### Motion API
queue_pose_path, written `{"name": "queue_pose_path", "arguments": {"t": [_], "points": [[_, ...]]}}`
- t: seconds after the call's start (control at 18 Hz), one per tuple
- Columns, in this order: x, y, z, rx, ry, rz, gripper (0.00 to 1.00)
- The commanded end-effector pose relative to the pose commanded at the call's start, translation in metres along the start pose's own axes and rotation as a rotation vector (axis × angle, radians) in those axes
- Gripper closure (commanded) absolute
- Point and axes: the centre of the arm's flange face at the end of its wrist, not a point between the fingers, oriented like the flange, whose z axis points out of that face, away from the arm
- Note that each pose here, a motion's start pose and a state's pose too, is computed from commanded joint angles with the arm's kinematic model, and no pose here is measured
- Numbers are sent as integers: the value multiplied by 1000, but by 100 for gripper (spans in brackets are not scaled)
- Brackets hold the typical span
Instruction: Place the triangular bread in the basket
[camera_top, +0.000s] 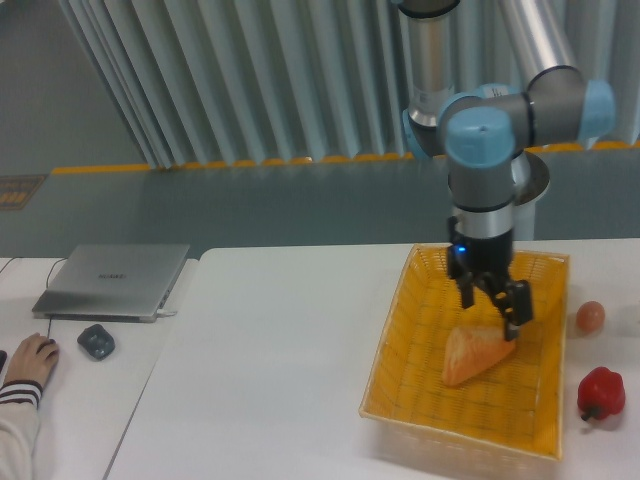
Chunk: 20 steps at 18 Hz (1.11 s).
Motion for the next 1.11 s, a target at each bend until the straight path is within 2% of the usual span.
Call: {"name": "queue_pose_path", "arguments": {"t": [0.17,0.28,0.44,0.72,0.89,1.11], "points": [[-25,50,-10,-19,36,247,0],[-37,81,-13,-26,67,313,0],[-43,108,-11,-62,93,360,0],[-56,131,0,-110,123,491,0],[-65,140,5,-97,128,497,0],[-64,130,14,-16,124,489,0]]}}
